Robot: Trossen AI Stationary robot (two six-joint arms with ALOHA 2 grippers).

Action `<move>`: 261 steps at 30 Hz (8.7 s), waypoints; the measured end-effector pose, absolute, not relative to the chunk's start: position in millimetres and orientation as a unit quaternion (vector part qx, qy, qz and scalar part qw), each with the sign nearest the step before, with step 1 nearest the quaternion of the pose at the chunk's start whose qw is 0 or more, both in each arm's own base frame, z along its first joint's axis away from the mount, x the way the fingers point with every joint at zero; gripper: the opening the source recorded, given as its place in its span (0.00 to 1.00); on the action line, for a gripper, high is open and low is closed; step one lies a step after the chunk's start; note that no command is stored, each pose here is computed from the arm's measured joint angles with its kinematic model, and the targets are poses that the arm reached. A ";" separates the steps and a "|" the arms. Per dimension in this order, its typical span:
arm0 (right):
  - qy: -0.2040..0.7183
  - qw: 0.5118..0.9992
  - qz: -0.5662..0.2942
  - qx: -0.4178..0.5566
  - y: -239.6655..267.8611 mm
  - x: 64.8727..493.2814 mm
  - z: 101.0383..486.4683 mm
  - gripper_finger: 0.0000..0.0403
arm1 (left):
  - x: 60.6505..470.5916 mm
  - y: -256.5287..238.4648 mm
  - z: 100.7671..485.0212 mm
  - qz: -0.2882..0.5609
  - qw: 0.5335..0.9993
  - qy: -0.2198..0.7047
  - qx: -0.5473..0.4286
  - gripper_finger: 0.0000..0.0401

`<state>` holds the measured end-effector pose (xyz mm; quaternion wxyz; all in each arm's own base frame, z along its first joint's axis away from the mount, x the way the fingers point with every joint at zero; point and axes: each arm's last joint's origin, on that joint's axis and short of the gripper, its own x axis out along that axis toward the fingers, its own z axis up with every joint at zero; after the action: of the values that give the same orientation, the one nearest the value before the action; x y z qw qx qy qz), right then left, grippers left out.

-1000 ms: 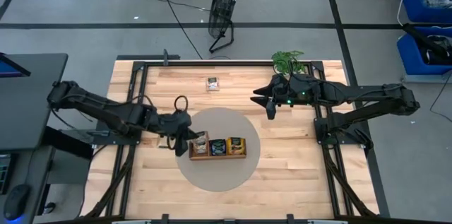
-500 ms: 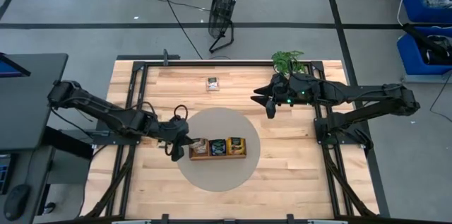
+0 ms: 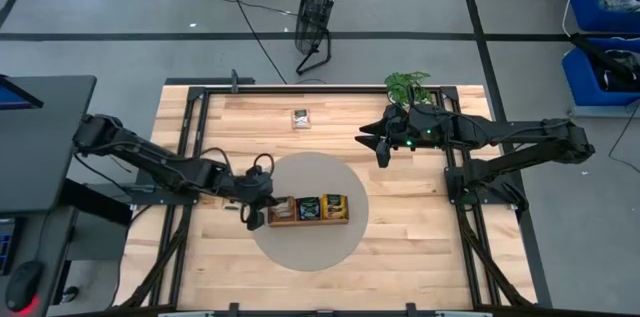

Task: Pick & Place Tea
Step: Put the brown tea bag into the left section of the wooden organizer

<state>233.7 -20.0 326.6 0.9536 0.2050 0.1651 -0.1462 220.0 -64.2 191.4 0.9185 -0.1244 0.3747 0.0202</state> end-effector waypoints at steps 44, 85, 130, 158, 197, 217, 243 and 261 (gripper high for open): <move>0.168 0.950 -0.171 0.198 -22.4 232.8 325.1 0.44 | 235.6 -41.7 231.1 0.037 0.926 0.315 -0.206 0.28; 0.206 0.939 -0.184 0.207 -25.0 246.1 308.9 0.44 | 220.8 203.0 182.8 0.292 0.778 0.133 -0.540 0.65; 0.236 0.935 -0.186 0.189 -24.8 243.2 304.0 0.44 | 306.8 289.5 134.2 0.264 0.726 0.472 -0.426 0.63; 0.238 0.930 -0.201 0.194 -31.9 241.9 303.2 0.44 | 322.2 258.8 149.1 0.228 0.752 0.522 -0.331 0.05; 0.239 0.930 -0.202 0.194 -32.7 242.5 302.4 0.44 | 327.9 239.5 143.4 0.207 0.741 0.597 -0.228 0.64; 0.244 0.928 -0.204 0.194 -32.8 242.1 301.4 0.44 | 345.5 229.3 118.7 0.212 0.736 0.609 -0.207 0.45; 0.245 0.928 -0.204 0.194 -32.8 242.1 301.1 0.44 | 364.3 235.1 180.2 0.173 0.747 0.611 -0.197 0.00; 0.247 0.928 -0.203 0.190 -32.8 242.0 301.0 0.44 | 365.0 167.7 302.6 0.141 0.865 0.446 -0.182 0.00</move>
<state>242.0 -32.8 301.0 0.9283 0.1897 0.2467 -0.2033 365.0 167.7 302.6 0.8648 -0.1818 0.4462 0.1413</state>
